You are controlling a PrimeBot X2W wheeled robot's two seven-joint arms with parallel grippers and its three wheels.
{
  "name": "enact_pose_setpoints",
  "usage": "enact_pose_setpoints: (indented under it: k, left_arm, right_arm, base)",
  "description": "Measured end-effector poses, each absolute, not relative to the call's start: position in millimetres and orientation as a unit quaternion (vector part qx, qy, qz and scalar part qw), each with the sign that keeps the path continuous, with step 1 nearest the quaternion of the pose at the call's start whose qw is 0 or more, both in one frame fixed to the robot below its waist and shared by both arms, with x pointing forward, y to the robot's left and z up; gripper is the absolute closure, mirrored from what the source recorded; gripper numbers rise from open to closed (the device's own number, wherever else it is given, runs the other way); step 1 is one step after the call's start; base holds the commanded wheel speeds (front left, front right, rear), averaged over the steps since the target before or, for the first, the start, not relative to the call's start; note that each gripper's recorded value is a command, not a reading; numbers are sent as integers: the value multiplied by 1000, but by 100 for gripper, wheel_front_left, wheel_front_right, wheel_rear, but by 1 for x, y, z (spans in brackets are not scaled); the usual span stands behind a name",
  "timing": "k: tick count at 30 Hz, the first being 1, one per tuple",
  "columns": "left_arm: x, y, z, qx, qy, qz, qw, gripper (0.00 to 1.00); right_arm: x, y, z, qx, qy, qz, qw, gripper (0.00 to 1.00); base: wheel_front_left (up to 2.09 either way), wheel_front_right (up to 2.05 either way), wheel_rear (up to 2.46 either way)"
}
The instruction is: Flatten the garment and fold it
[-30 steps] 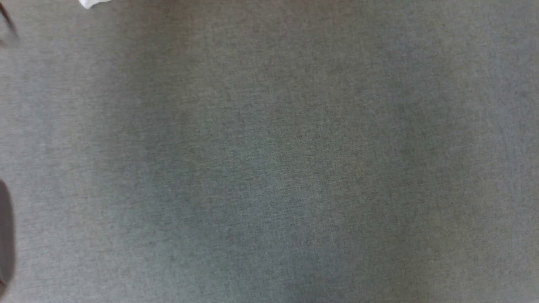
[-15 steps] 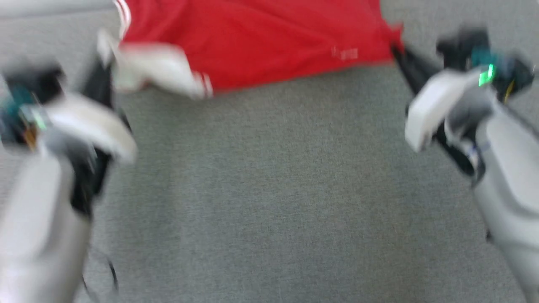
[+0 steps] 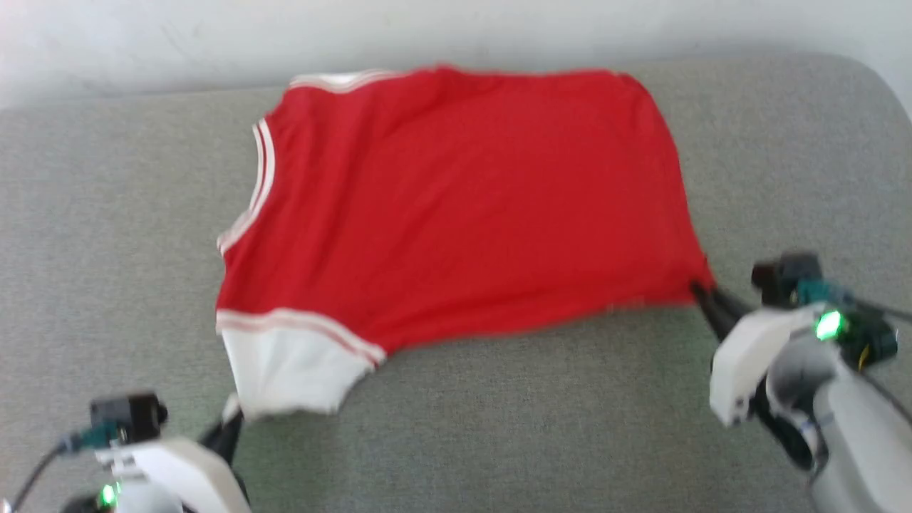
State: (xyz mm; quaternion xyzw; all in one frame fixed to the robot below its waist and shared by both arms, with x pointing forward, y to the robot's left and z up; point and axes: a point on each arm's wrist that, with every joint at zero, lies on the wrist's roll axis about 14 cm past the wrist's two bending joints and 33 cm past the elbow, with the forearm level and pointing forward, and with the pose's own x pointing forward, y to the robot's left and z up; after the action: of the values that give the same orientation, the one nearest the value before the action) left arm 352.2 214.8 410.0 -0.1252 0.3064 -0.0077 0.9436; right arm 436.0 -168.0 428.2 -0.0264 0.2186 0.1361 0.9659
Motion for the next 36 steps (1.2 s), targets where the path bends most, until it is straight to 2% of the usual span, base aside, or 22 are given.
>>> enact_pose_setpoints:
  k: [9,13,20,23,28,36]
  left_arm:
    - [276,223,388,-150,376,40,914,100]
    - [266,222,388,-150,371,45,916,100]
    - [308,221,426,-85,217,45,971,100]
    - [328,218,443,-55,152,43,986,100]
    - [362,219,470,-13,64,42,997,100]
    - [428,211,506,42,-8,-6,999,100]
  right_arm:
    - [368,-170,393,-16,314,129,941,100]
    - [351,-173,391,-8,323,120,939,100]
    - [351,-169,406,16,259,99,961,100]
    - [355,-166,414,20,226,95,969,100]
    - [366,-162,426,16,185,95,978,100]
    - [404,-158,441,-13,154,113,982,100]
  base:
    - [0,0,0]
    - [0,0,0]
    - [0,0,0]
    - [0,0,0]
    - [0,0,0]
    - [0,0,0]
